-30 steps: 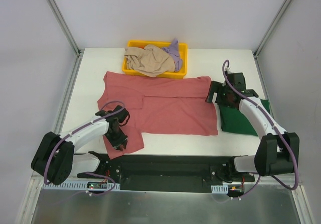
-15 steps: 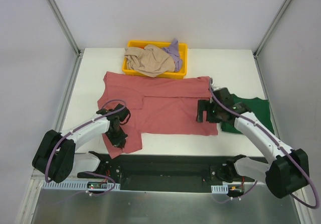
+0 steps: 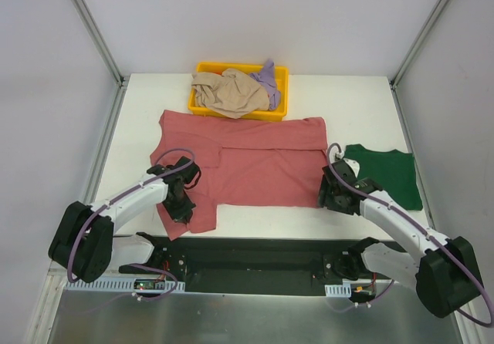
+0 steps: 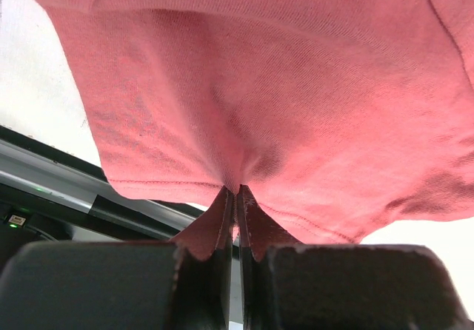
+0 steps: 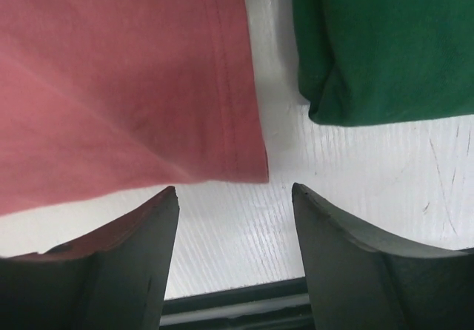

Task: Fold and stack the t-shirts
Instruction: Grap the side of the flattened tshirt closest away from the robot with both arms

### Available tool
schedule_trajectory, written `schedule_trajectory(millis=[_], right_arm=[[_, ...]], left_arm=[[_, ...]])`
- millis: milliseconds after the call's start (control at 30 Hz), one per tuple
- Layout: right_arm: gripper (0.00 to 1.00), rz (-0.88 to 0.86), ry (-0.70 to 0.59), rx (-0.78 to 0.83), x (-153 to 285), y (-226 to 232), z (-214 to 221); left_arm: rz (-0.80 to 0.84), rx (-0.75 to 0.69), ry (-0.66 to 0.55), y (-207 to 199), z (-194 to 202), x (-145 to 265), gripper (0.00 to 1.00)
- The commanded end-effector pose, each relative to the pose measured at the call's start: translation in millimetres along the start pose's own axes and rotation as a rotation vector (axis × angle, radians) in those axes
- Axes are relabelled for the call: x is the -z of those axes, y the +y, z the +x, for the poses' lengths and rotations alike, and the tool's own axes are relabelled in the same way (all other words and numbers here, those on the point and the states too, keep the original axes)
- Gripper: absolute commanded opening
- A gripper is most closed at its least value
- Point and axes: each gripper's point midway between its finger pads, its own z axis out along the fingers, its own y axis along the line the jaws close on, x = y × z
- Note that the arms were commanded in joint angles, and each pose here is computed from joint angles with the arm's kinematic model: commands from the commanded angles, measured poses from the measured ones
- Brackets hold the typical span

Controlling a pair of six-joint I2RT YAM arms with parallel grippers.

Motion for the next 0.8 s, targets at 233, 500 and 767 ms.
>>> schedule_trajectory(millis=[233,500,767], right_arm=[[0.52,0.068,-0.032,-0.050,-18.7,-1.2,-12.0],[0.38,0.090,0.031,-0.073,-25.1,-7.8,5.0],[0.16,0.041,0.029,-0.063,-26.3,-3.4,9.7]], left_arm=[[0.022,-0.005,-0.035,4.0,-1.9,12.1,0.00],[0.001,0.017,-0.049,12.8,-3.2,15.5,0.00],[0.002,0.008,-0.092,16.0,-11.3,23.5,0.00]])
